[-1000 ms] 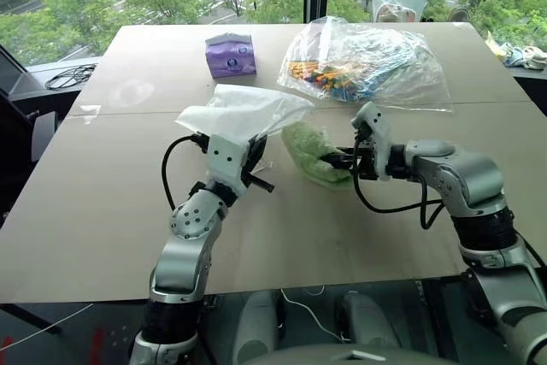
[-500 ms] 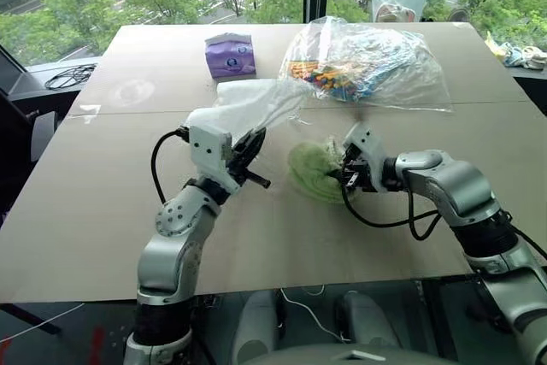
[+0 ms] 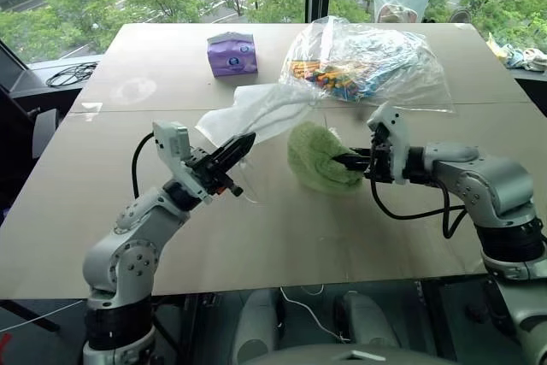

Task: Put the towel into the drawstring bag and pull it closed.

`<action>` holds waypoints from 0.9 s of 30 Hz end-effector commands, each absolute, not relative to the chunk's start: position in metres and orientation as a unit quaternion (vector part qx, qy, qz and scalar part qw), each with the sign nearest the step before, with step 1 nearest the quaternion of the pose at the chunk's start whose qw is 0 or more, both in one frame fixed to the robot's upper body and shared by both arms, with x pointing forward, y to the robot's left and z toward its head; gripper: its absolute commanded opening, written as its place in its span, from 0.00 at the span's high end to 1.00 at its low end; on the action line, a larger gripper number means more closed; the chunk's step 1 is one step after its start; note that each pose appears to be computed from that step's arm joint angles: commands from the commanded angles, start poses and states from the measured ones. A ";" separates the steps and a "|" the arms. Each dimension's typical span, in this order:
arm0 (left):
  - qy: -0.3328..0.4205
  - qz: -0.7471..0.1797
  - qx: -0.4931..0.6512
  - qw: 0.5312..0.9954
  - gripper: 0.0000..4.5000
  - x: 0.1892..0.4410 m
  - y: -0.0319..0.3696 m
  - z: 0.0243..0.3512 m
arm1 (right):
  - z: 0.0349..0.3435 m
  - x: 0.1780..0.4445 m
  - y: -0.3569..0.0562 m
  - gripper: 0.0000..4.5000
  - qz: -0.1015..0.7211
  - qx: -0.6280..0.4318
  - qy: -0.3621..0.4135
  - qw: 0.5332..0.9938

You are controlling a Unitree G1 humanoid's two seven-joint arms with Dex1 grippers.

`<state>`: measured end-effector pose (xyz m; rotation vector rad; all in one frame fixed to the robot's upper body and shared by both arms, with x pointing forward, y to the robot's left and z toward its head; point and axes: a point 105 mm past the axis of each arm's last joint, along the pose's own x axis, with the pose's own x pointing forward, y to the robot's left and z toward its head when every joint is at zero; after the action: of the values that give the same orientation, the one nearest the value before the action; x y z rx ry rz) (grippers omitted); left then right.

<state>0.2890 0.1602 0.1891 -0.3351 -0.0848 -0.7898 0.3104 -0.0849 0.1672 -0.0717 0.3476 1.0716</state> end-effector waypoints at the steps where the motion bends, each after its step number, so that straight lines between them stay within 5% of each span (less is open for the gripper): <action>1: -0.036 -0.407 -0.156 0.899 1.00 0.289 0.163 0.196 | 0.178 0.310 -0.095 0.99 0.496 -0.042 0.143 0.856; 24: 0.067 -0.442 -0.180 0.876 1.00 0.291 0.149 0.156 | 0.144 0.313 -0.111 0.99 0.441 -0.074 0.179 0.876; 27: 0.067 -0.436 -0.164 0.882 0.71 0.291 0.146 0.151 | 0.143 0.312 -0.111 1.00 0.442 -0.074 0.179 0.876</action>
<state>0.2937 0.1520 0.1407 -0.4040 0.1946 -0.8853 0.3130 -0.1124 0.1344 -0.1325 0.4170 0.9111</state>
